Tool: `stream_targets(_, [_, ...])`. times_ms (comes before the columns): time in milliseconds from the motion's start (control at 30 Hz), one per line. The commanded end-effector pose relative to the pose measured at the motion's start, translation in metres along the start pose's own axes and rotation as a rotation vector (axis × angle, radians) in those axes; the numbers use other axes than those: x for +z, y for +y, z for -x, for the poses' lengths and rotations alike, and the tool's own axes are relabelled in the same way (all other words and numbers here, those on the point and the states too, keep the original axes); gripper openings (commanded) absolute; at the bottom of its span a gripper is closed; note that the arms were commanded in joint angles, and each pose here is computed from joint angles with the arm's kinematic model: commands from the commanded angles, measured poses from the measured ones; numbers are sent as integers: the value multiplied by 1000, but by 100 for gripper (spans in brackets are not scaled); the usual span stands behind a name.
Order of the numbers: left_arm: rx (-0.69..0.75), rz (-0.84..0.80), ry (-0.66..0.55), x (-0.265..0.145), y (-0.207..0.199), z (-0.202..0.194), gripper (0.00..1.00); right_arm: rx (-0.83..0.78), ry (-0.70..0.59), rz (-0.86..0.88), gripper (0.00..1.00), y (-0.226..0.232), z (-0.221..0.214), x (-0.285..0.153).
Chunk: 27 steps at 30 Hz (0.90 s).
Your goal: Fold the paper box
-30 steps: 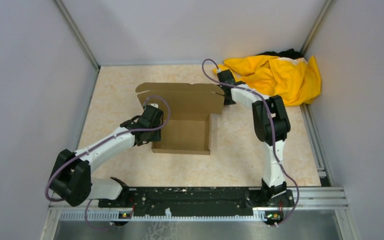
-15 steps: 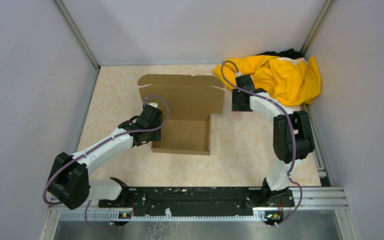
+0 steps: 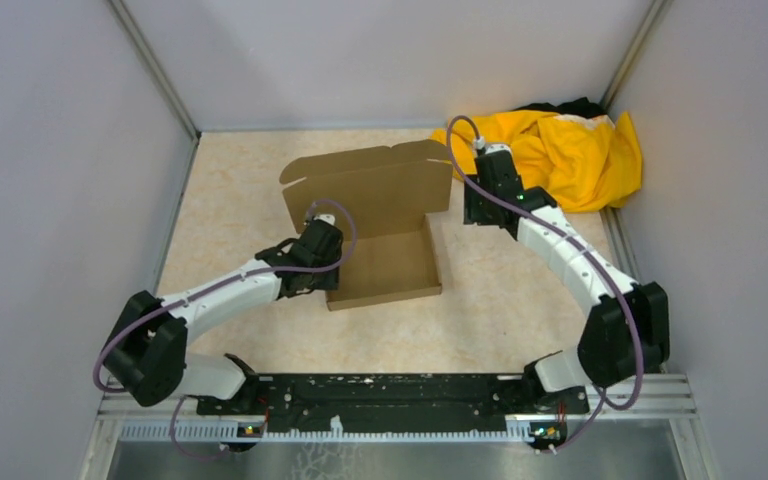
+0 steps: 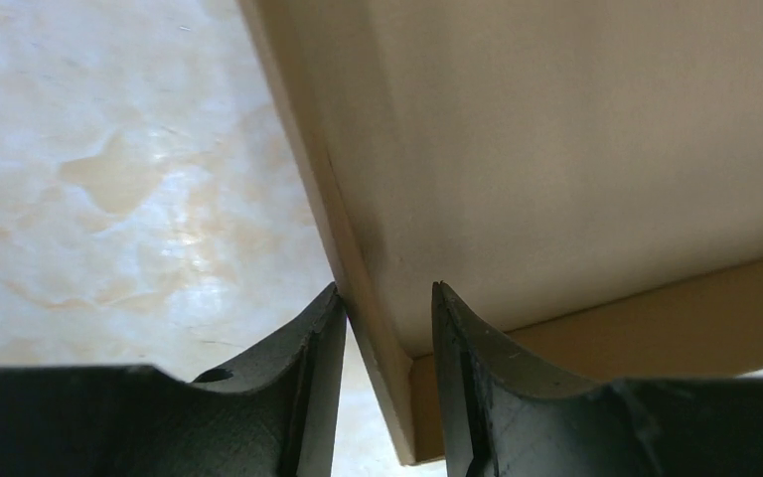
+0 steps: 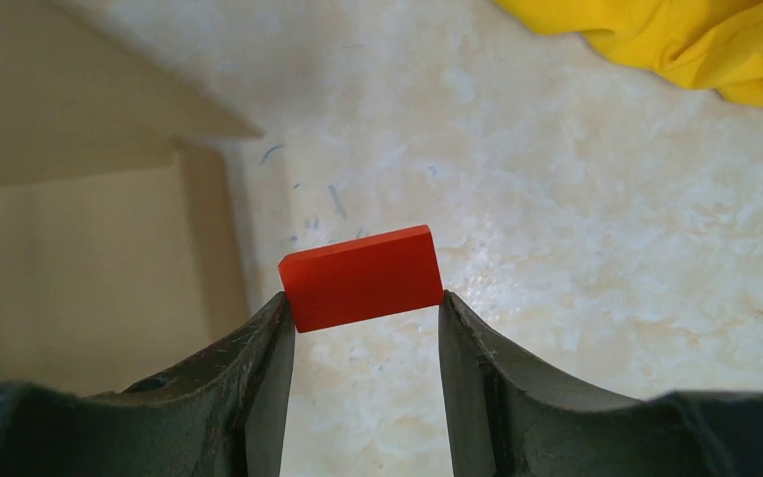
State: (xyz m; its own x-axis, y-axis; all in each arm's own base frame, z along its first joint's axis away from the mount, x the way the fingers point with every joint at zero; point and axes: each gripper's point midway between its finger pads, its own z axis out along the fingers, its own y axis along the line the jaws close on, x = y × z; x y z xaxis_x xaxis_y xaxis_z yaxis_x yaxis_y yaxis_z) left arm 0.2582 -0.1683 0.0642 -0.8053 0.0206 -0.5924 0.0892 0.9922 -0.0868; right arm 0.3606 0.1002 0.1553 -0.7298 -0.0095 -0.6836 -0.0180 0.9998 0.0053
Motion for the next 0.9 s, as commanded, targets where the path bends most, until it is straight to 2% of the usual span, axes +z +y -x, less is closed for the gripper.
stream_targets(0, [1,-40,-38,5,-29,6,43,-35,-40,50,31,22,-6,-41])
stream_targets(267, [43,-39,-66,16,-44,18,43,-79,-73,199,31,82,-22,-79])
stream_targets(400, [54,-42,-83,11,-47,29,44,-82,-68,263,31,117,-26,-69])
stream_targets(600, [53,-39,-103,-4,-38,28,51,-112,-54,312,32,164,-22,-34])
stream_targets(767, [37,-29,-99,-15,-27,20,55,-179,-36,330,43,195,-23,-2])
stream_targets(867, [35,-17,-100,-19,-21,17,56,-212,-31,317,57,199,-22,1])
